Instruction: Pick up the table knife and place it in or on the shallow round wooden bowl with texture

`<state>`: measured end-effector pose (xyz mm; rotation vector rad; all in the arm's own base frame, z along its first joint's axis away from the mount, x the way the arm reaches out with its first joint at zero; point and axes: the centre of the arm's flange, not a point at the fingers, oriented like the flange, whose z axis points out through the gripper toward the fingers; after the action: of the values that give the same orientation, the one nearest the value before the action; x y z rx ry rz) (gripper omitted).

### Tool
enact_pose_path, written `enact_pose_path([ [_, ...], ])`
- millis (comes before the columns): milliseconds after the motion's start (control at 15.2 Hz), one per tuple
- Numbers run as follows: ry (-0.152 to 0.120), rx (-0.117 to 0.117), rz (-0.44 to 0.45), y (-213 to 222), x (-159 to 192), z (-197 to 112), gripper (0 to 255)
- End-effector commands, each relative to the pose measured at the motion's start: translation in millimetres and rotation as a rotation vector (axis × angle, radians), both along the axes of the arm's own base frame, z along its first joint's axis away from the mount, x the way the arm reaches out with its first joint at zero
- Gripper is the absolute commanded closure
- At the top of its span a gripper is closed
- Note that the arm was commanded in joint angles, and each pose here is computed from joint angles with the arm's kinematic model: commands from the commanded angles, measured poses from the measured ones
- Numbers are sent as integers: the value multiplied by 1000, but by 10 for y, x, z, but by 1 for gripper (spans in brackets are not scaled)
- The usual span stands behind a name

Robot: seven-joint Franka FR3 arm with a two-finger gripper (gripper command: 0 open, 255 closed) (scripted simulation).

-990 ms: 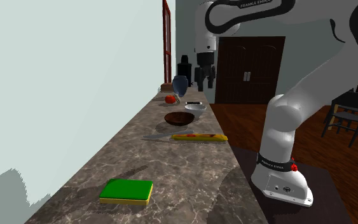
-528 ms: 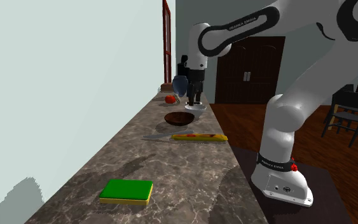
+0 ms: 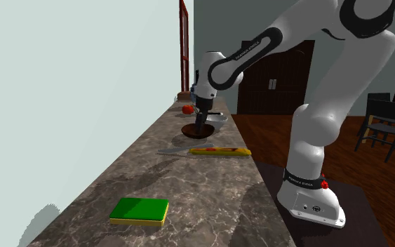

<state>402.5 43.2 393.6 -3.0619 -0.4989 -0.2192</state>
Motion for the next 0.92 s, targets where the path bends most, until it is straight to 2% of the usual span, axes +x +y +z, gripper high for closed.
enact_pose_path([
  [0,-31,7,63,68,133,-209,0],
  [198,-70,19,153,198,309,-499,0],
  [726,-70,19,155,239,389,-894,0],
  [858,-70,19,155,239,388,-894,0],
])
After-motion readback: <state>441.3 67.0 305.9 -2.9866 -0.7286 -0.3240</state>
